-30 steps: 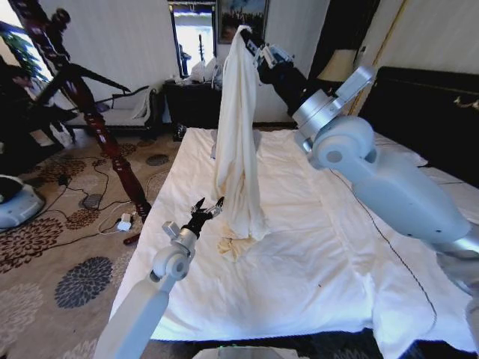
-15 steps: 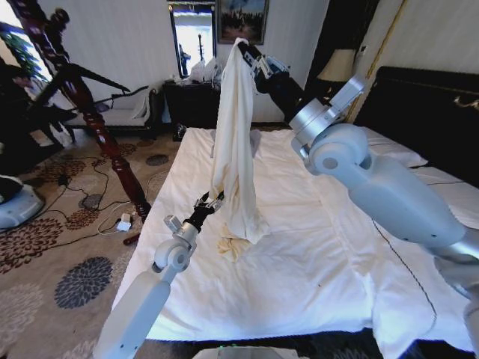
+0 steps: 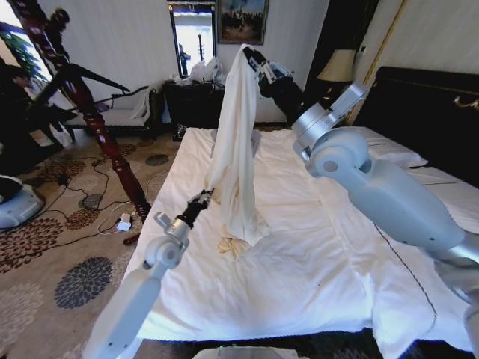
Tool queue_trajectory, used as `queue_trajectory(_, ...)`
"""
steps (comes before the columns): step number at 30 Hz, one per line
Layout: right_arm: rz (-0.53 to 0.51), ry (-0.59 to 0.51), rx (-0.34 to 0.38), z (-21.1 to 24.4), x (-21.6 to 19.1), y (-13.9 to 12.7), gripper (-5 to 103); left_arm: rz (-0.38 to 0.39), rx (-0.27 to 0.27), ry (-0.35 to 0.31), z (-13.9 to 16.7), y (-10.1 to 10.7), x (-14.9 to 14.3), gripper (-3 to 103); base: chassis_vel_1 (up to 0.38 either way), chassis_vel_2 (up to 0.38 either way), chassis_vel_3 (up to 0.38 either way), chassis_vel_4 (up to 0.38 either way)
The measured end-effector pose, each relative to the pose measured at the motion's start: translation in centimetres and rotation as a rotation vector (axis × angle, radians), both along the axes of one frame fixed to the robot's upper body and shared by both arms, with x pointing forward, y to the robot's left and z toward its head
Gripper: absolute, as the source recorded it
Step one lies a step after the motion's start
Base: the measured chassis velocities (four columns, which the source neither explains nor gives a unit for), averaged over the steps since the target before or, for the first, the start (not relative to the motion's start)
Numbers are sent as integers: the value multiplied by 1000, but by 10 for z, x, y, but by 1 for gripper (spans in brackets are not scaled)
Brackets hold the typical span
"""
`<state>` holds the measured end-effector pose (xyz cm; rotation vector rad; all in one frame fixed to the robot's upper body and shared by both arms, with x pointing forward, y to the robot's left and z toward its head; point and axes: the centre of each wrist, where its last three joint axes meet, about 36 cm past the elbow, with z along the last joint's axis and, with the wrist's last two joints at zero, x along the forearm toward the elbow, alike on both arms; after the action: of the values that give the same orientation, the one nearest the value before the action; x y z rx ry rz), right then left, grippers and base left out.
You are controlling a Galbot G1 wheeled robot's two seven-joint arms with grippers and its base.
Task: Pick up the clothes from the bed and hang them on the clothes hanger.
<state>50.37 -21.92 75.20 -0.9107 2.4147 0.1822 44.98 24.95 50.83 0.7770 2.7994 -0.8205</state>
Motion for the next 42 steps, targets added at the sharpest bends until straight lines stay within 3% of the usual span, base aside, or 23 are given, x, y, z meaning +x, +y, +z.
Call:
queue_trajectory(6, -79, 11, -4, -8, 1, -23, 1, 27, -7, -83, 46, 28, -2, 0, 0, 0, 0, 0)
queue_trajectory(9, -141, 15, -38, -18, 0, -39, 1, 58, -8, -164, 96, 47, -2, 0, 0, 0, 0, 0)
queue_trajectory(10, -141, 15, -38, -18, 0, -39, 1, 58, -8, -164, 96, 47, -2, 0, 0, 0, 0, 0)
queue_trajectory(13, -185, 24, -70, -31, -6, -48, 1, 75, -11, -248, 154, 68, -11, 0, 0, 0, 0, 0)
queue_trajectory(14, -185, 24, -70, -31, -6, -48, 1, 75, -11, -248, 154, 68, -11, 0, 0, 0, 0, 0)
queue_trajectory(17, -182, 21, -80, -33, -17, -47, 1, 100, -2, -328, 208, 86, -28, 0, 0, 0, 0, 0)
queue_trajectory(18, -182, 21, -80, -33, -17, -47, 1, 100, -2, -328, 208, 86, -28, 0, 0, 0, 0, 0)
queue_trajectory(21, -143, 2, -71, -30, -28, -39, 1, 111, -11, -380, 249, 99, -47, 0, 0, 0, 0, 0)
queue_trajectory(25, -93, -23, -49, -24, -35, -30, 1, 146, -17, -425, 282, 110, -61, 0, 0, 0, 0, 0)
queue_trajectory(28, -82, -27, -48, -24, -37, -27, 1, 160, -12, -432, 289, 113, -65, 0, 0, 0, 0, 0)
queue_trajectory(33, -83, -9, -75, -41, -40, -25, 1, 156, 41, -364, 268, 94, -70, 0, 0, 0, 0, 0)
queue_trajectory(35, -104, 24, -111, -66, -43, -28, 1, 114, 94, -236, 215, 66, -74, 0, 0, 0, 0, 0)
queue_trajectory(36, -104, 24, -111, -66, -43, -28, 1, 114, 94, -236, 215, 66, -74, 0, 0, 0, 0, 0)
queue_trajectory(39, -127, 86, -150, -105, -44, -31, 1, 40, 122, -10, 141, 35, -87, 0, 0, 0, 0, 0)
queue_trajectory(42, -126, 100, -152, -114, -42, -31, 1, 33, 120, 64, 119, 26, -91, 0, 0, 0, 0, 0)
